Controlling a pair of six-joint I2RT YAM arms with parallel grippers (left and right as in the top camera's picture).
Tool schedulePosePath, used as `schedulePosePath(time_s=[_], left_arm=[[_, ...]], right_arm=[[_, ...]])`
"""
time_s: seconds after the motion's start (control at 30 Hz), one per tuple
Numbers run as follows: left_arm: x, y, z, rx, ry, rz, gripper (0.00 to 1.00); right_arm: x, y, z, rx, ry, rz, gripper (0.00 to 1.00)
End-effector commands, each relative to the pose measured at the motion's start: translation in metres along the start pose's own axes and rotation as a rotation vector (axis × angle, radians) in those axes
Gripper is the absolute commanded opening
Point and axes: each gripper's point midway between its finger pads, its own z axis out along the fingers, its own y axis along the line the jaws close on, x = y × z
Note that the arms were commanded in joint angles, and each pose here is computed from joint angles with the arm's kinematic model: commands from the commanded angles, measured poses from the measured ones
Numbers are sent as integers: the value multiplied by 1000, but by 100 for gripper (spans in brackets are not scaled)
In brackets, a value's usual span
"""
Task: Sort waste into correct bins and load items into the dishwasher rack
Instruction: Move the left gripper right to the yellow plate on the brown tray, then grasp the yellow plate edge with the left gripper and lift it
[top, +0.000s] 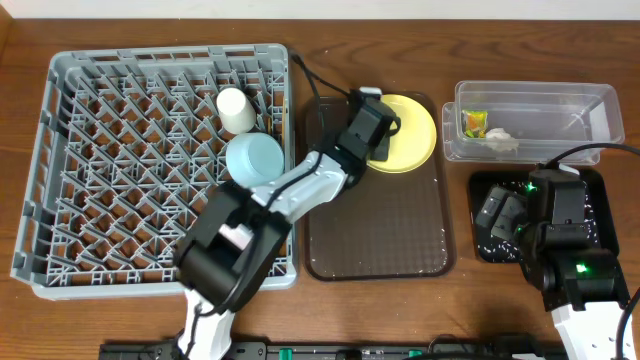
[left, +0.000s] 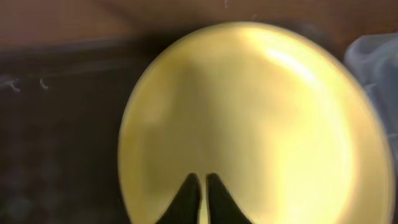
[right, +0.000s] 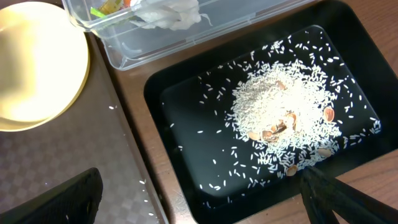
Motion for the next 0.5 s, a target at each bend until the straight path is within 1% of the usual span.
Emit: schedulePosePath(time_s=[0.0,0.13,0.27,0.37,0.47], left_arm=[[16,-2,6,3,47,20,6],[38,-2,2,-20,121,52,6],[71,-5,-7,-39,237,99,6],[109,-21,-21,31,393,125,7],[146,-38,-40,101,547,144,11]], right_arm=[[-3,-3,-1,14,-9,-4,99],[-3,-3,-1,13,-9,-4,99],[-3,-3,-1,14,-9,-4,99],[-3,-3,-1,13,-9,-4,99],[-3,-3,-1,14,-9,-4,99]])
